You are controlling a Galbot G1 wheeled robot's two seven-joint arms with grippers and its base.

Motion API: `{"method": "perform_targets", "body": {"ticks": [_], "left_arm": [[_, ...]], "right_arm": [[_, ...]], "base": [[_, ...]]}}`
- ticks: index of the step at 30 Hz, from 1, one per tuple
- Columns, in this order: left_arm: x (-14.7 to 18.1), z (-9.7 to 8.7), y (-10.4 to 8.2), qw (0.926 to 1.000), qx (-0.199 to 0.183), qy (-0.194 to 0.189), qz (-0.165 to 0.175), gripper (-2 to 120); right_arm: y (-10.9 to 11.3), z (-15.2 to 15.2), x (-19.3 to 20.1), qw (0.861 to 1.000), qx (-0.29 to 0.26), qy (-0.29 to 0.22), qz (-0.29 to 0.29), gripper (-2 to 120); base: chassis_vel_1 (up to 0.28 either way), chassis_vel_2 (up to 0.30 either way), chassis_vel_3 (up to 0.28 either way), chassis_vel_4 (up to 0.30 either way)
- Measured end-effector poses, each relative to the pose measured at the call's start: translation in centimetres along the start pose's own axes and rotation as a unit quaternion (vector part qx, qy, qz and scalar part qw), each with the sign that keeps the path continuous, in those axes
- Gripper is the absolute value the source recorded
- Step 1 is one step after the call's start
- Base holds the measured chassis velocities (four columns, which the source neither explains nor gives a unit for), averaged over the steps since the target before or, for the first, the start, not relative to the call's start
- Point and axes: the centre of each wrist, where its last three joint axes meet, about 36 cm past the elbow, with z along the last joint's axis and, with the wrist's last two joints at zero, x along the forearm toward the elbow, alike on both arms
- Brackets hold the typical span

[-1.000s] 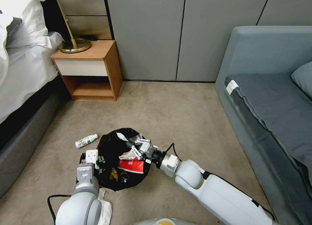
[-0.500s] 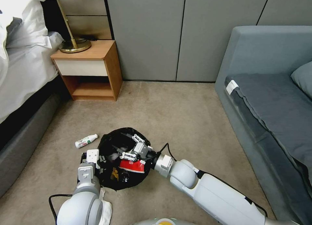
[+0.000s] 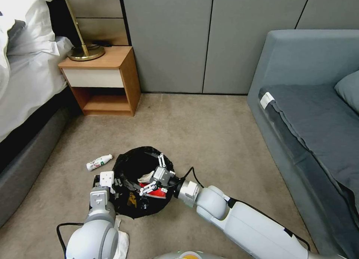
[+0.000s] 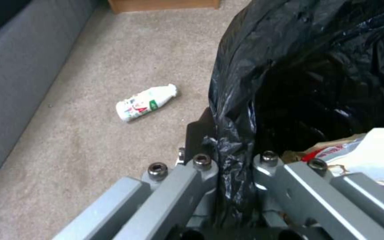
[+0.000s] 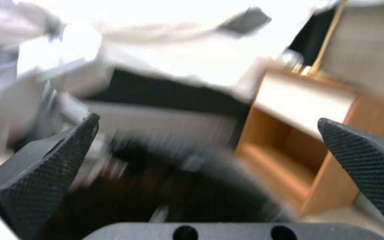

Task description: Pick up the trash bin, then pick up the garbage from the floor and place it into the trash bin.

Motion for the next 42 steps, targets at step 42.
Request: {"method": "perform_targets", "body": {"ticks": [42], "left_arm": [[0.3, 0.0, 1.6, 0.9999, -0.003, -0.008, -0.009, 1]], "right_arm": [[0.8, -7.0, 14.9, 0.922, 0.032, 0.013, 0.386, 100]], "base": [[0.002, 0.001, 0.001, 0.001]]}}
